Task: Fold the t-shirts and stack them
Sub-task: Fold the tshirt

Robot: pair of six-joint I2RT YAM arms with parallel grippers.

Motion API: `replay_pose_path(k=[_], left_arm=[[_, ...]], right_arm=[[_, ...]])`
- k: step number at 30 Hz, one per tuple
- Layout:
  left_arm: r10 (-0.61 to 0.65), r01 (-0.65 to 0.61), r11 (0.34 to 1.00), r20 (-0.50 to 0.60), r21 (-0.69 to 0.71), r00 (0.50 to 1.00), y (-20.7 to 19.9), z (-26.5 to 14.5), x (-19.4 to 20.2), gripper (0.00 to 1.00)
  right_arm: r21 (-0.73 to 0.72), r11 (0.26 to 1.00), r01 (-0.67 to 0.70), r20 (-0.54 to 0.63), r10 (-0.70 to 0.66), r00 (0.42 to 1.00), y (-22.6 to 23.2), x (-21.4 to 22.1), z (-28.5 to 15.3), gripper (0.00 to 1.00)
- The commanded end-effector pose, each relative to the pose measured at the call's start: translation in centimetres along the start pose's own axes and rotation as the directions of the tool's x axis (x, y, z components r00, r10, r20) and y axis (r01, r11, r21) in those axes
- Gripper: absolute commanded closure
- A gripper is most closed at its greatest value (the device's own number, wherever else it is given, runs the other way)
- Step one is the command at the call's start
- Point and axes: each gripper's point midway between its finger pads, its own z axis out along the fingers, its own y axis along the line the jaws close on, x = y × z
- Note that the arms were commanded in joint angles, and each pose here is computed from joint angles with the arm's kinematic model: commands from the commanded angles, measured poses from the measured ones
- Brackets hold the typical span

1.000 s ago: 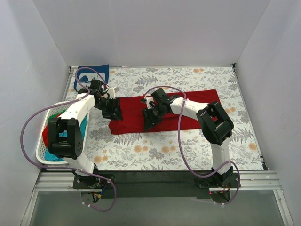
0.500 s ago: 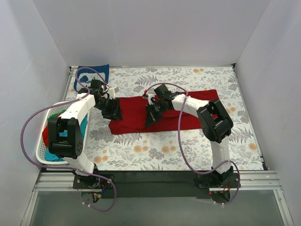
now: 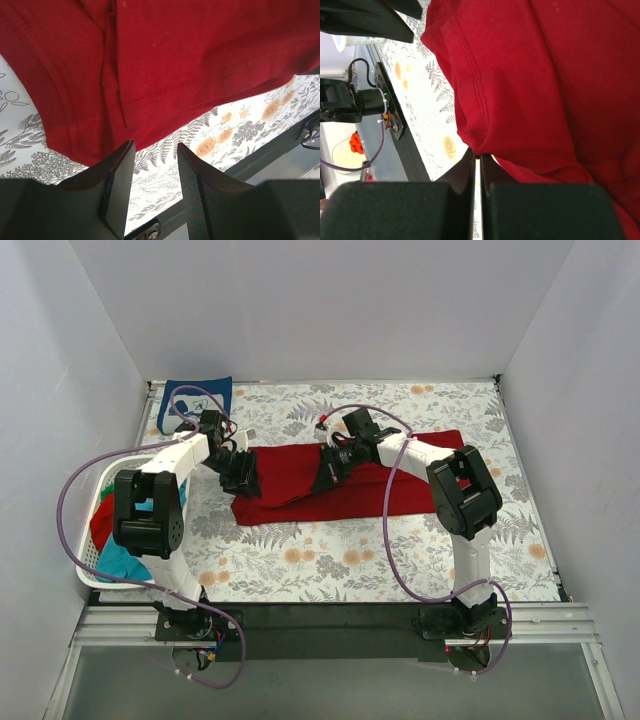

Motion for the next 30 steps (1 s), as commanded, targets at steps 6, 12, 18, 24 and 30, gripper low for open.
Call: replay_pose_path(k=[6, 12, 18, 24, 30], left_arm=[[-0.020, 0.020, 0.999, -0.008, 0.032, 1.000, -0.2, 0.6, -0.6, 0.62], [-0.030, 0.030, 0.999, -0.018, 0.033, 0.999, 0.3, 1.4, -0.9, 0.62], [-0.055, 0.056, 0.998, -0.046, 0.031, 0.997, 0.9, 2.7, -0.6, 0.62], [-0.062, 0.066, 0.996, -0.058, 0.055, 0.996, 0.6, 3.5, -0.8, 0.63], [-0.032, 0.033, 0.996, -0.013, 0.079, 0.999, -0.3, 2.4, -2.0, 0.70]], right_arm=[[-0.064, 0.998, 0.018, 0.059, -0.014, 0.998, 1.5, -1.7, -0.8, 0.99], [-0.067, 0.998, 0.011, 0.057, -0.007, 0.998, 1.3, -1.6, -0.9, 0.99], [-0.063, 0.998, 0.012, 0.057, -0.009, 0.998, 1.1, -1.6, -0.8, 0.99], [-0.063, 0.998, 0.005, 0.051, -0.002, 0.999, 0.9, -1.4, -0.7, 0.99], [-0.065, 0.998, 0.007, 0.053, -0.003, 0.999, 0.9, -1.5, -0.8, 0.99]])
